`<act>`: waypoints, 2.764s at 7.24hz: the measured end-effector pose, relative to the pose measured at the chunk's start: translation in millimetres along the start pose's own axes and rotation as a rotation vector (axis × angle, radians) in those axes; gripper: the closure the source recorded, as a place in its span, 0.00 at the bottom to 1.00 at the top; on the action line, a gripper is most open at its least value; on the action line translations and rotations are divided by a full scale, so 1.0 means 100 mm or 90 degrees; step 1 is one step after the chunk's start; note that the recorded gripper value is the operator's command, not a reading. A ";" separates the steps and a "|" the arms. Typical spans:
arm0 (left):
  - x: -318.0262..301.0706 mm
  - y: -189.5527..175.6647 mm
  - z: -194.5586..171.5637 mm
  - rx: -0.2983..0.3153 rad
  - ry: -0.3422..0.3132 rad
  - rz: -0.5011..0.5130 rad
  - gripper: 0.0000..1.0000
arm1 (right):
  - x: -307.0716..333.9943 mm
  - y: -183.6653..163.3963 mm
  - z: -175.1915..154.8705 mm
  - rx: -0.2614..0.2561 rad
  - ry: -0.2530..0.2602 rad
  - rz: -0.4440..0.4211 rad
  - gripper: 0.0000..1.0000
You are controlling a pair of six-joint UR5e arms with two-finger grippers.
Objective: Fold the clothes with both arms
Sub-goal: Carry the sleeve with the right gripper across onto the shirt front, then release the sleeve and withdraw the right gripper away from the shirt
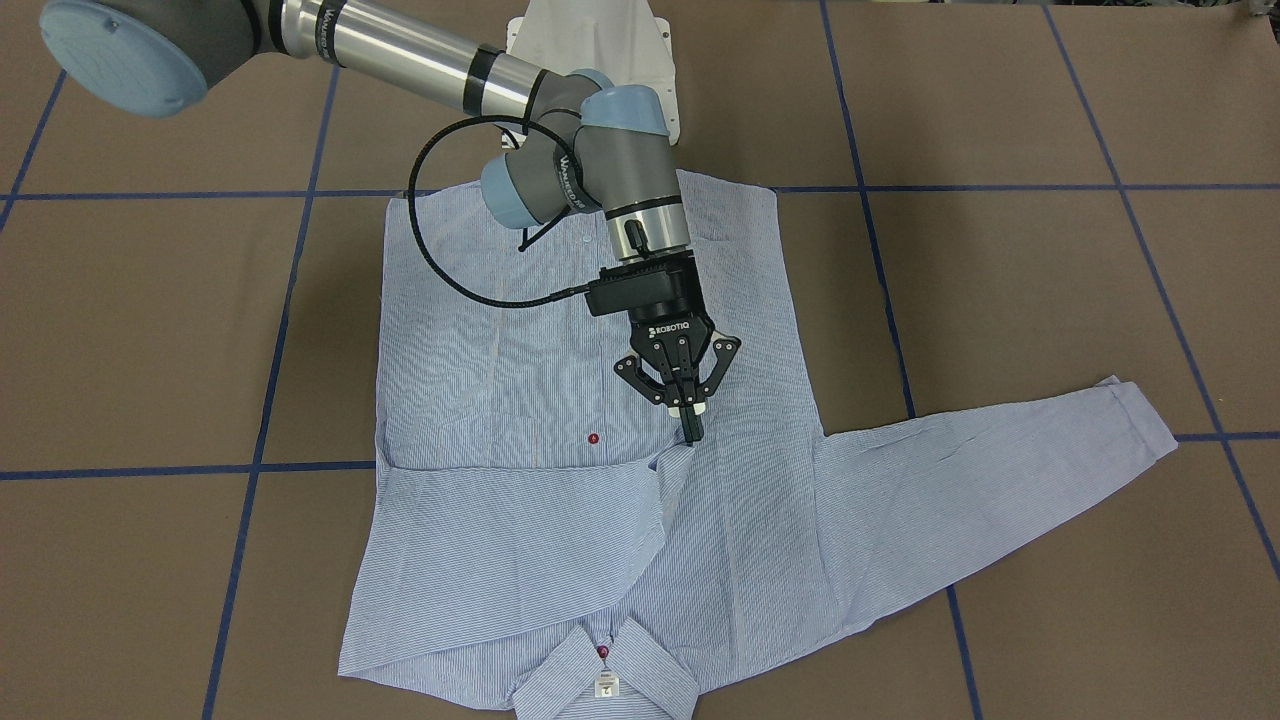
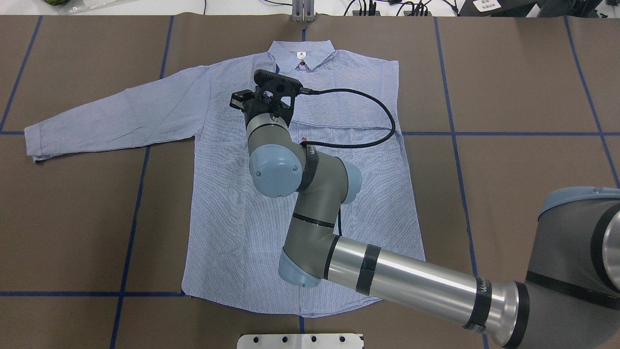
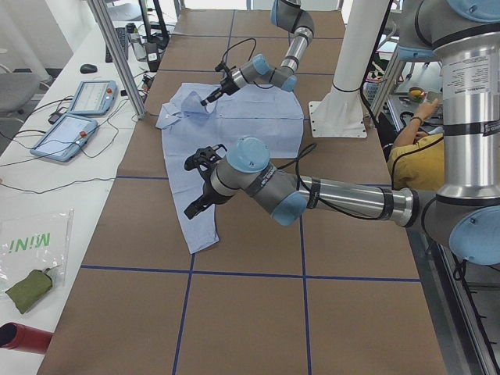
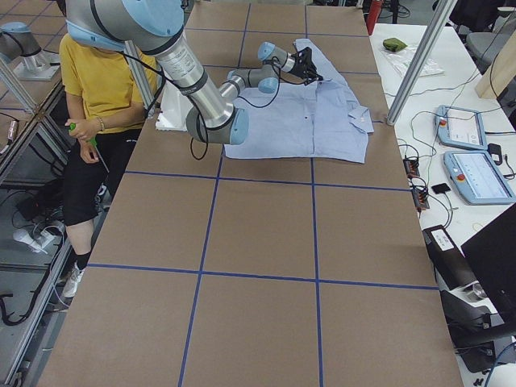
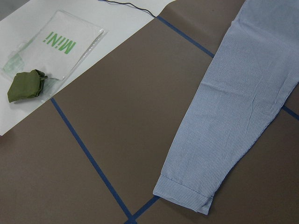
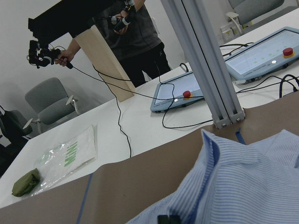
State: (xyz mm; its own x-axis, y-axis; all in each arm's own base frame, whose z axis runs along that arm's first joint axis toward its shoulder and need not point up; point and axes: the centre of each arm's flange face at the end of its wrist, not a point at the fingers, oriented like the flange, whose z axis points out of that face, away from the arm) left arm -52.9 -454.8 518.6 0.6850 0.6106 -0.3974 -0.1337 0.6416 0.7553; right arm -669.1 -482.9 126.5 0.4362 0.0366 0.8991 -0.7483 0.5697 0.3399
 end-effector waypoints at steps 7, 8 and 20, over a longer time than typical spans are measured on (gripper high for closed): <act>-0.02 0.03 0.03 -0.002 0.001 -0.002 0.00 | -1.01 -0.59 -0.15 -0.173 0.187 -0.104 0.00; -0.04 0.05 0.05 0.003 0.000 0.002 0.00 | -0.88 -0.96 -0.06 -0.190 0.197 -0.089 0.00; 0.59 0.77 2.06 0.144 0.022 -0.310 0.08 | 5.11 -3.85 -2.12 -0.443 0.083 -0.288 0.00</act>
State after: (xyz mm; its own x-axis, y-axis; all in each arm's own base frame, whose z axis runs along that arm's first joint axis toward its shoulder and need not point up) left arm 124.8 -465.2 660.2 0.6047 0.2853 -0.7436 0.3532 0.7407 0.5715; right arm -51.6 -509.6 396.9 0.7060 -0.2475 0.6636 -0.0271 0.9268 0.3745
